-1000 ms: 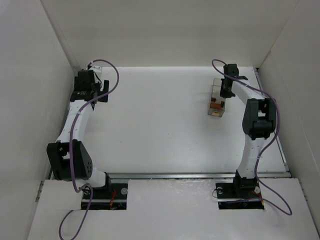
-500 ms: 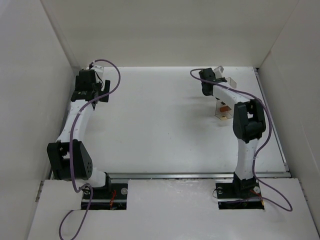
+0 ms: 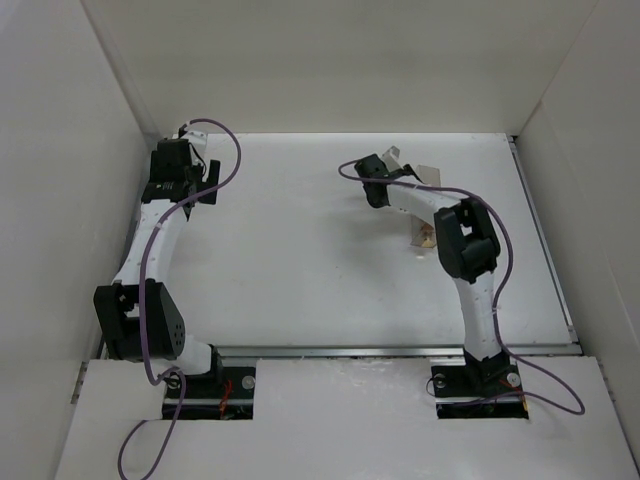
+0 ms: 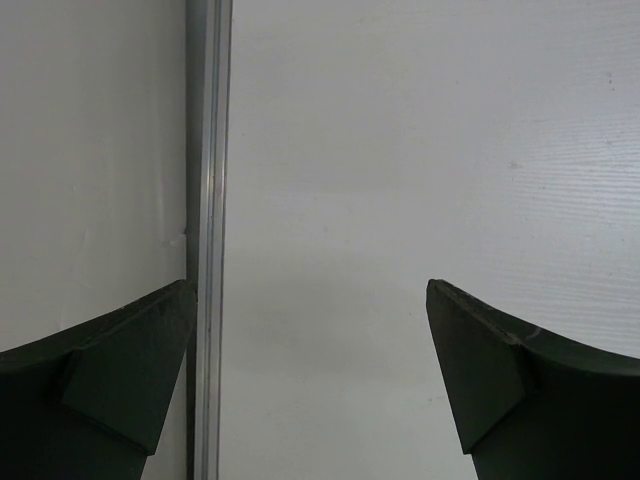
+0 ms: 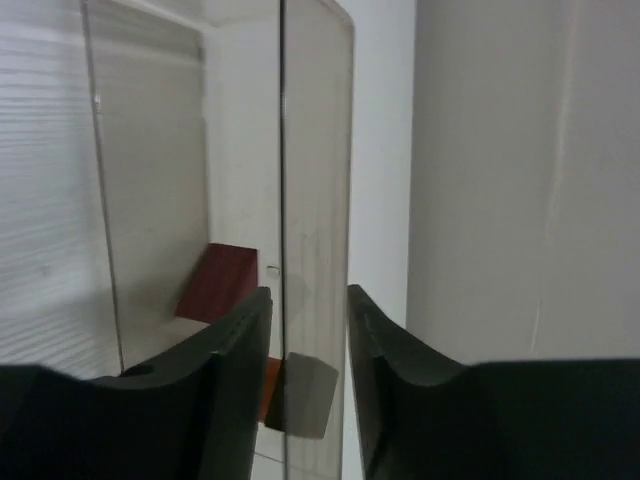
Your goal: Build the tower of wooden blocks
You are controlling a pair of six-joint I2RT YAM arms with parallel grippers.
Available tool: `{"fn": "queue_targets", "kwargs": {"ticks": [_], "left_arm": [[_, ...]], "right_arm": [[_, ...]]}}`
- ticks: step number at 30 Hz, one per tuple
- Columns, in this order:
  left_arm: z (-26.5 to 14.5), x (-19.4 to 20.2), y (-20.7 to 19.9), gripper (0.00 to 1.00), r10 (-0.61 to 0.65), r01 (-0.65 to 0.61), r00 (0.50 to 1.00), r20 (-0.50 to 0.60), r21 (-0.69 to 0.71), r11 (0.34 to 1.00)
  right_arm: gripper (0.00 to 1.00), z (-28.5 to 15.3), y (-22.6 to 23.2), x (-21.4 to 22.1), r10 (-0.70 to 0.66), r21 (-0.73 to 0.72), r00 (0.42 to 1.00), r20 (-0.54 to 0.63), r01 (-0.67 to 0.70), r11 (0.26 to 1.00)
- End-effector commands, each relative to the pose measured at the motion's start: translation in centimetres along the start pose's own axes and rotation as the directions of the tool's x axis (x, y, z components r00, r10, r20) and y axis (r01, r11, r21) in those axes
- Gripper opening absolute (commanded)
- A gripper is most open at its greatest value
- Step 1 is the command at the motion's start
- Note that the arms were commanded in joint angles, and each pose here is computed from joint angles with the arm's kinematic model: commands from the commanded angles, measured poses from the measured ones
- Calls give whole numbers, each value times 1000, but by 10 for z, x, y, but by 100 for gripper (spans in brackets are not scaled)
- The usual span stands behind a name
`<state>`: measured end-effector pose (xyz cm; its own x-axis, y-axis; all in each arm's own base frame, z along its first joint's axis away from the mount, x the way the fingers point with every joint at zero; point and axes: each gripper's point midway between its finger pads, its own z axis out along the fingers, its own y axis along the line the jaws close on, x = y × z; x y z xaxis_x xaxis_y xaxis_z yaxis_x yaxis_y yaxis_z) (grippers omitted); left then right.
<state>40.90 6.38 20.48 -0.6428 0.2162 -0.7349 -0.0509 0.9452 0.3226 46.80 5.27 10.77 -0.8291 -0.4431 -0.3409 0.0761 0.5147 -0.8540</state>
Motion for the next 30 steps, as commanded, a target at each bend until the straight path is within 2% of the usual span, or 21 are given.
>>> {"fn": "queue_targets", "kwargs": {"ticks": [1, 2, 4, 5, 9, 11, 15, 16, 19, 20, 23, 30], "left_arm": [[-6, -10, 4, 99, 2, -1, 999, 41, -17, 1000], [-6, -11, 3, 99, 2, -2, 999, 44, -8, 1000], [-8, -9, 3, 99, 2, -2, 999, 44, -8, 1000], [-8, -9, 3, 99, 2, -2, 999, 44, -8, 1000], [-7, -5, 1, 99, 4, -4, 999, 35, -6, 1000], [-7, -5, 1, 99, 4, -4, 999, 35, -6, 1000], [-9, -7, 1, 99, -7, 7, 999, 46, 1, 1000], [-9, -7, 1, 99, -7, 7, 999, 46, 1, 1000], [-9, -7, 1, 99, -7, 7, 999, 46, 1, 1000], [-9, -8, -1, 99, -7, 7, 999, 48, 10, 1000], [-9, -6, -3, 100, -5, 5, 999, 42, 22, 1000], [-10, -4, -12, 100, 9, -12, 999, 37, 76, 997]], "right_arm": [[44, -19, 23, -15, 9, -67, 999, 37, -7, 998], [55, -25, 30, -17, 35, -107, 999, 41, -31, 994], [65, -35, 33, -24, 62, -154, 997, 45, -55, 987], [74, -40, 35, -29, 103, -201, 994, 43, -92, 975], [94, -58, 19, -46, 220, -283, 974, 54, -197, 939], [99, -58, 5, -47, 271, -313, 962, 36, -247, 917], [100, -65, -18, -43, 390, -442, 921, -17, -357, 823], [100, -68, -11, -44, 421, -513, 906, -52, -386, 767], [100, -54, -15, -34, 483, -588, 865, -136, -463, 664], [100, -57, -11, -34, 499, -635, 850, -171, -482, 604], [100, -46, -14, -28, 533, -668, 813, -235, -533, 519], [100, -41, 1, -16, 514, -734, 801, -306, -542, 408]]}}
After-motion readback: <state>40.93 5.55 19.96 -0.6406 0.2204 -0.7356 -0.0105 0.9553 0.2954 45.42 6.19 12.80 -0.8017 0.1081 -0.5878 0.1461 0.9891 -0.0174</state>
